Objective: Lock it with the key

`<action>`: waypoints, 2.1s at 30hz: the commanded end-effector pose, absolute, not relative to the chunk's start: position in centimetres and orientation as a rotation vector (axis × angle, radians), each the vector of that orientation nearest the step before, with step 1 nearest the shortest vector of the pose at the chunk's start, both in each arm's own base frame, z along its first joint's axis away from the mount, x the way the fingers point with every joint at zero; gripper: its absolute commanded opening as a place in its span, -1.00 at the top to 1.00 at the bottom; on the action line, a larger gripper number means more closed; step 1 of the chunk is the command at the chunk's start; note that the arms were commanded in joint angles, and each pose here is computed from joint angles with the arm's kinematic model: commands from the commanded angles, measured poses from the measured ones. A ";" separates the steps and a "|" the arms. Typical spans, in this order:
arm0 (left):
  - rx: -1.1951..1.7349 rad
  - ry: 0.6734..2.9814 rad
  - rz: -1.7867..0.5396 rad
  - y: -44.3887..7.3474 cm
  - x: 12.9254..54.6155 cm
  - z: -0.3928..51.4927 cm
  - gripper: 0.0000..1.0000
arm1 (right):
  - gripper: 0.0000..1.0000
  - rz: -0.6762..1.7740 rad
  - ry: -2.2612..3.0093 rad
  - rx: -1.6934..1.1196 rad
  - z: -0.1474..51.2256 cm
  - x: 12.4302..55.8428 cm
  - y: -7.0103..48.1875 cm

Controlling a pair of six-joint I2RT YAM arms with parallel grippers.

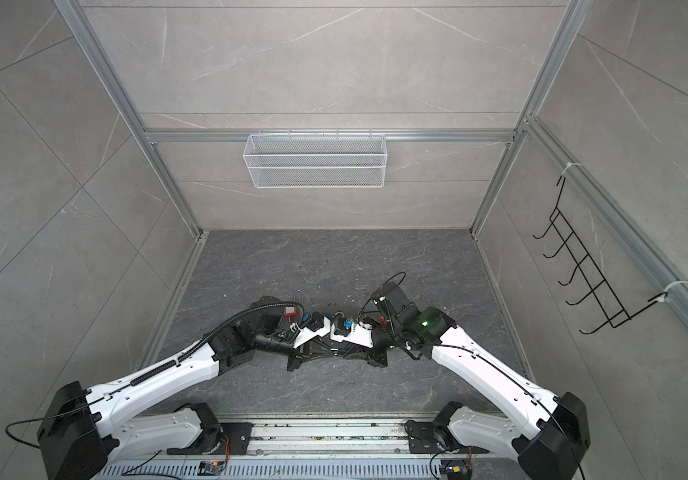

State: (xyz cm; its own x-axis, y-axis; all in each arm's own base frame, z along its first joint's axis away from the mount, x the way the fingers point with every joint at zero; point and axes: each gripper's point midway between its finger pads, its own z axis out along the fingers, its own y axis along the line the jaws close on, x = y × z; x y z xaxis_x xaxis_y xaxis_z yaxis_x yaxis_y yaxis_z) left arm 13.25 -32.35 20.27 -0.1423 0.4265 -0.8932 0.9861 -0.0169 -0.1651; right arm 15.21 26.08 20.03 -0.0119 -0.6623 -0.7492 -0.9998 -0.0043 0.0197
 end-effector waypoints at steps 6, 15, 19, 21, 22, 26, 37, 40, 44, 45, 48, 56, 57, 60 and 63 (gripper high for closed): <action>1.477 1.359 -1.238 -35.8 11.9 24.1 1.00 | 1.00 0.921 1.303 -1.669 26.3 15.1 31.8; 1.513 1.419 -1.072 -32.8 13.0 24.3 1.00 | 0.46 0.751 1.491 -1.694 24.2 15.4 28.6; 1.519 1.448 -0.994 -30.9 13.6 24.7 1.00 | 0.32 0.658 1.574 -1.667 23.4 15.4 26.3; 1.549 1.463 -0.958 -30.4 13.5 24.5 1.00 | 0.28 0.631 1.599 -1.651 23.3 15.2 25.3; 1.558 1.470 -0.945 -30.2 13.5 24.4 1.00 | 0.28 0.620 1.606 -1.645 23.4 15.2 25.0; 1.571 1.479 -0.925 -30.0 13.5 24.4 1.00 | 0.28 0.624 1.640 -1.645 23.9 14.5 24.2; 1.580 1.469 -0.935 -30.5 13.7 24.6 1.00 | 0.48 0.688 1.658 -1.682 23.4 14.8 25.4; 1.581 1.467 -0.939 -30.5 13.7 24.7 1.00 | 0.55 0.704 1.661 -1.693 23.2 14.8 25.7; 1.583 1.468 -0.942 -30.6 13.7 24.6 1.00 | 0.64 0.714 1.656 -1.699 23.0 14.9 26.0; 1.584 1.466 -0.942 -30.6 13.6 24.6 1.00 | 0.68 0.715 1.656 -1.700 23.0 14.9 26.0; 1.586 1.466 -0.938 -30.5 13.7 24.6 1.00 | 0.75 0.713 1.657 -1.705 22.9 15.0 25.9; 1.597 1.454 -0.924 -30.4 13.6 24.9 1.00 | 1.00 0.675 1.682 -1.740 22.1 15.0 25.4; 1.600 1.458 -0.916 -30.3 13.7 24.9 1.00 | 1.00 0.661 1.689 -1.740 22.0 15.1 25.2; 1.618 1.474 -0.881 -29.9 13.7 24.7 1.00 | 1.00 0.618 1.708 -1.742 21.6 15.2 24.6; 1.645 1.505 -0.841 -29.2 13.7 24.3 1.00 | 1.00 0.602 1.731 -1.724 21.1 15.5 23.8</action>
